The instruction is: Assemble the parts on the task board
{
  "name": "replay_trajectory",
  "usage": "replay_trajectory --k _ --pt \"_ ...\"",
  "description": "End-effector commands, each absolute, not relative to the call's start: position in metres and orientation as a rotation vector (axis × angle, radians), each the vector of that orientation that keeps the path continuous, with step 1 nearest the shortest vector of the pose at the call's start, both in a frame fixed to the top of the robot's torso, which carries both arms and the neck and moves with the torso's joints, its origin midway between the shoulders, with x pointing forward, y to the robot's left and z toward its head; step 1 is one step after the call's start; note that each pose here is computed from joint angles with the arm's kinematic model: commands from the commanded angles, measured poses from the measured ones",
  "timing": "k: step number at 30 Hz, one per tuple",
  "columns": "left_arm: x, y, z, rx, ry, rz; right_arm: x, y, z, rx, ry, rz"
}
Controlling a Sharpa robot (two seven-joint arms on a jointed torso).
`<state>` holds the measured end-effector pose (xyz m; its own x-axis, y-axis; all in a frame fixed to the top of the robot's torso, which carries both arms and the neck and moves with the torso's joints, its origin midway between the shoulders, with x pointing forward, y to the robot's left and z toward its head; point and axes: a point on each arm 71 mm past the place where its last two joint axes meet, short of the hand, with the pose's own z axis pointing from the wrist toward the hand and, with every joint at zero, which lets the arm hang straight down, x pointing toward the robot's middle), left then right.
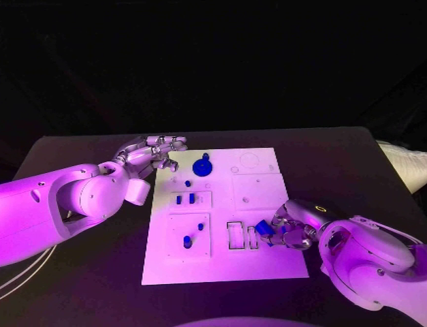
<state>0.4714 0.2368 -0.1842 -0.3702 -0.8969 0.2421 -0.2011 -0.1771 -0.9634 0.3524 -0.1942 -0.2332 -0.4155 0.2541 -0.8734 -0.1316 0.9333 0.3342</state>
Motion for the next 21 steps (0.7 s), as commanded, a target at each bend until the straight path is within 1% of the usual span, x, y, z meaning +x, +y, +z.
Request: replay_trajectory --k 1,5,8,14,21 --pt "0.47 0.235 -0.183 -1.268 1.534 -1.622 0.351 -0.195 -0.227 0.183 1.882 0.478" --pt "0.47 0.235 -0.184 -1.269 1.535 -1.622 0.349 -0.192 -0.216 0.242 1.816 0.555" --pt "0.47 0.234 -0.184 -1.269 1.536 -1.622 0.348 -0.189 -0.212 0.275 1.816 0.583" --pt "0.47 0.234 -0.184 -1.269 1.538 -1.623 0.348 -0.182 -0.217 0.298 1.899 0.588" --pt "0.47 0.233 -0.184 -1.268 1.54 -1.626 0.347 -0.166 -0.225 0.278 2.0 0.605"
